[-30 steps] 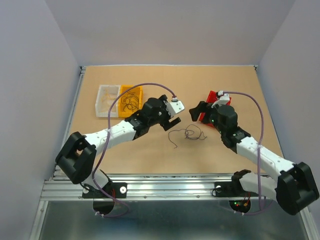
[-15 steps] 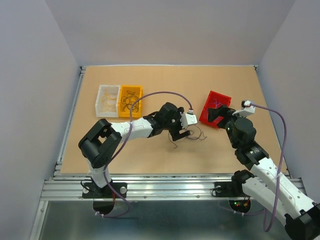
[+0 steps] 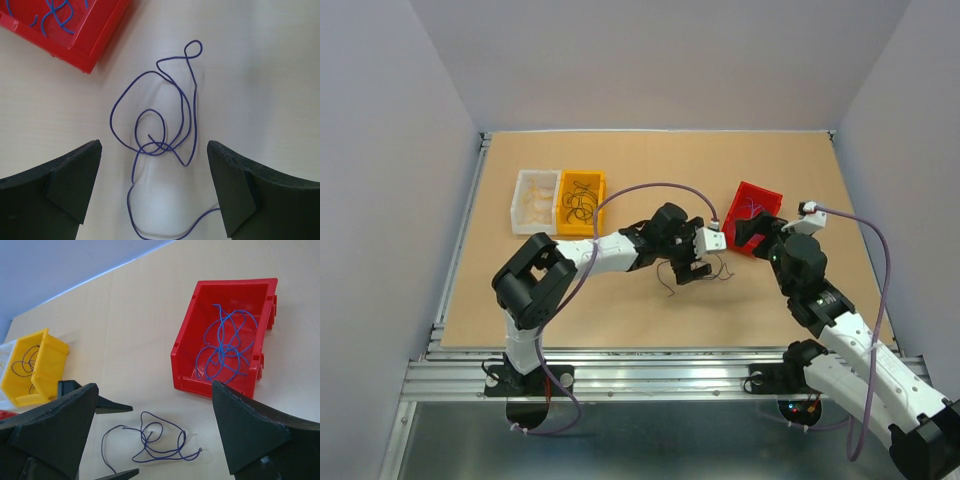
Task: Untangle the cables
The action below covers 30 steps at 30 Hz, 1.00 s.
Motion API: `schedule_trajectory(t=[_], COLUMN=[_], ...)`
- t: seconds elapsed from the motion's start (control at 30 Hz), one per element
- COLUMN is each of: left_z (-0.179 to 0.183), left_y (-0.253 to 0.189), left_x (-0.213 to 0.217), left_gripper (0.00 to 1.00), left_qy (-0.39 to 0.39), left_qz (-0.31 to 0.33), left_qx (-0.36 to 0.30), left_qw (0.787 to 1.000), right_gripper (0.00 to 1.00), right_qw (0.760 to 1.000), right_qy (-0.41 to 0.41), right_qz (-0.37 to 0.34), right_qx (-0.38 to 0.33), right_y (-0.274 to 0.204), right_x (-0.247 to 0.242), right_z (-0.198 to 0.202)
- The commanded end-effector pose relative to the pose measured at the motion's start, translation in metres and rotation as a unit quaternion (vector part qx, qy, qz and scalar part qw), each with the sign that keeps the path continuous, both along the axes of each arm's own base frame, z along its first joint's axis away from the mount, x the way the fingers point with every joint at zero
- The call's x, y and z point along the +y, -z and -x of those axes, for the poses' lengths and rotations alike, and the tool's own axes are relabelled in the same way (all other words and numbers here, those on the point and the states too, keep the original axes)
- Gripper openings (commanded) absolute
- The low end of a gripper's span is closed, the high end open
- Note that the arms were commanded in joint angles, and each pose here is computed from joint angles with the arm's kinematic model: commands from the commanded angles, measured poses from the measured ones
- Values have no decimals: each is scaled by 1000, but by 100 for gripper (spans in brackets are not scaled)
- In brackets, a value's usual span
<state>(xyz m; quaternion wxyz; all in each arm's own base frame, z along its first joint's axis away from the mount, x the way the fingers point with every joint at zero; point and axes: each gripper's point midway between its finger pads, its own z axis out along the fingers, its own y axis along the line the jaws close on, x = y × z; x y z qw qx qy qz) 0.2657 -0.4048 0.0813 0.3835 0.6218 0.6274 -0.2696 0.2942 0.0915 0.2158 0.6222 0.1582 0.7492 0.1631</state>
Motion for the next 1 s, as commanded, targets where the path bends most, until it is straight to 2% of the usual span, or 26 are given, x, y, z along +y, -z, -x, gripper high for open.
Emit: schedule_trajectory(t=[0.0,0.17,0.23,0.27,0.3,0.33,0.43,0.57,0.7,0.73,0.83,0.87,0.93,0.97], left_z=[-1,-13,-12,-12,-13,-13,-14,-17,-49,-75,-100,-124,-134,-151], left_y=[-6,33,38,38,34,34,27,18,-30,-42,-83,-95,-116,-128], left_x=[-21,-22,-21,-21,-21,-20,-16,-7,19,42,82,109,138,162], left_gripper=[99,97,83,66,54,33,0,0,0,0,0,0,0,0], left_qy=[13,-6,-4,-3,-5,-5,-8,-12,-58,-96,-148,-185,-225,-254], left_qz=[11,-39,-45,-48,-45,-45,-38,-26,32,48,101,124,159,178], left_qx=[11,32,36,37,35,35,32,43,63,68,70,53,47,32], left_qw=[1000,999,998,998,998,998,999,999,996,992,981,973,960,950], right_gripper=[100,100,100,100,100,100,100,100,100,100,100,100,100,100], right_qw=[1000,1000,1000,1000,1000,1000,1000,999,1000,1000,1000,1000,1000,1000], right_qy=[6,6,5,7,7,8,9,14,13,12,12,13,11,8], right_qz=[1,1,1,1,1,1,0,-2,-1,-2,0,-2,-2,-3], right_qx=[-11,-14,-15,-16,-17,-17,-22,-29,-26,-26,-22,-22,-18,-17], right_y=[-1,-1,-1,-2,-2,-2,-4,-6,-4,-5,-3,-3,-2,-2], right_x=[-4,-4,-5,-6,-6,-6,-8,-11,-11,-10,-10,-9,-8,-7], right_z=[3,4,5,5,6,6,9,11,11,10,9,9,8,8])
